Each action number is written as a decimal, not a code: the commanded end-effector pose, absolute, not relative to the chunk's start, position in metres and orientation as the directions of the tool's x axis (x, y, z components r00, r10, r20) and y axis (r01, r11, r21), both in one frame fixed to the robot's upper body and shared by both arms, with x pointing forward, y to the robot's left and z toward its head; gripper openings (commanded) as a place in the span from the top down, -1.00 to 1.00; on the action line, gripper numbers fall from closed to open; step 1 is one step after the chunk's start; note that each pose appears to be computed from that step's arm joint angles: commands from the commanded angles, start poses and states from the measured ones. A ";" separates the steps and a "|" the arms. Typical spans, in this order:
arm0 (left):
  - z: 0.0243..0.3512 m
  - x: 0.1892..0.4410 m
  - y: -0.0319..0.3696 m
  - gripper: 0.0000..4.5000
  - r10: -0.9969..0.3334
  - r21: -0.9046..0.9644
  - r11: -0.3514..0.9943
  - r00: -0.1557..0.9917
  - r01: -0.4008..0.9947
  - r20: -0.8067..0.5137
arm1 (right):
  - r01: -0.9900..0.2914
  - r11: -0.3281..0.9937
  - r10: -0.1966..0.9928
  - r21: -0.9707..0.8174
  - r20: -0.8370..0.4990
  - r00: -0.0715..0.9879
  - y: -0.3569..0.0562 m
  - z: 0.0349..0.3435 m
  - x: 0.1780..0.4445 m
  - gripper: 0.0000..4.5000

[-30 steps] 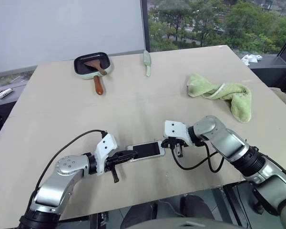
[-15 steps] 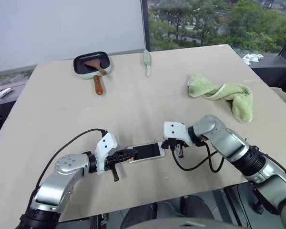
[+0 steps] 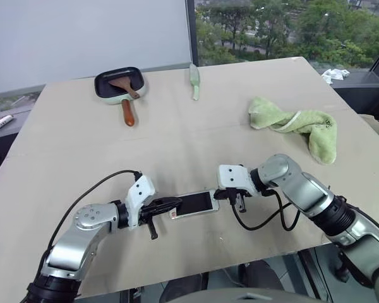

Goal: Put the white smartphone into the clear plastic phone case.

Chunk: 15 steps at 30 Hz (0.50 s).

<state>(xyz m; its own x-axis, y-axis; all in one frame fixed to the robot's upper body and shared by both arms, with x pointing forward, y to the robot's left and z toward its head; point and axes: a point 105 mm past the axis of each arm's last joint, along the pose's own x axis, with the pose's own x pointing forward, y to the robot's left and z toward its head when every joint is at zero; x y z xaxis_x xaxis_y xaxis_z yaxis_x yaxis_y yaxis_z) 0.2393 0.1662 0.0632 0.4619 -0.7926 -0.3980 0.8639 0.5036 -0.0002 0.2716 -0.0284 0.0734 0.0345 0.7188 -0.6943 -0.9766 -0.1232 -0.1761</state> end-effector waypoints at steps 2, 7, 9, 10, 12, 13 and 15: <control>0.068 0.241 0.163 1.00 -0.801 0.020 0.493 0.463 0.870 -0.380 | -0.987 -0.124 0.592 0.098 -0.791 -0.153 -0.058 0.000 0.236 0.95; 0.067 0.240 0.162 1.00 -0.803 0.018 0.491 0.460 0.871 -0.379 | -0.989 -0.137 0.660 0.047 -0.740 -0.127 -0.048 0.008 0.243 0.95; 0.067 0.241 0.161 1.00 -0.803 0.019 0.490 0.460 0.871 -0.379 | -0.990 -0.139 0.686 0.027 -0.718 -0.116 -0.045 0.011 0.245 0.95; 0.067 0.241 0.161 1.00 -0.803 0.019 0.491 0.460 0.871 -0.379 | -0.989 -0.144 0.699 0.025 -0.705 -0.120 -0.044 0.013 0.245 0.95; 0.067 0.241 0.161 1.00 -0.803 0.020 0.491 0.461 0.871 -0.378 | -0.989 -0.147 0.715 0.021 -0.689 -0.121 -0.043 0.015 0.246 0.95; 0.067 0.241 0.161 1.00 -0.803 0.020 0.491 0.461 0.871 -0.378 | -0.989 -0.148 0.717 0.020 -0.686 -0.121 -0.043 0.015 0.246 0.95; 0.067 0.241 0.161 1.00 -0.803 0.020 0.491 0.461 0.871 -0.378 | -0.987 -0.160 0.724 0.023 -0.677 -0.133 -0.044 0.016 0.244 0.95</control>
<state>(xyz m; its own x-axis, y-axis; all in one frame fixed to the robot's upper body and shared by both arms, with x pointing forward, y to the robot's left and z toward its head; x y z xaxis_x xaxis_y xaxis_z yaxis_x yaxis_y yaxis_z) 0.2413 0.1631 0.0656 0.4646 -0.7990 -0.3818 0.8662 0.4996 0.0088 0.2698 -0.0263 0.0719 0.0022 0.8177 -0.5756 -0.9700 -0.1383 -0.2001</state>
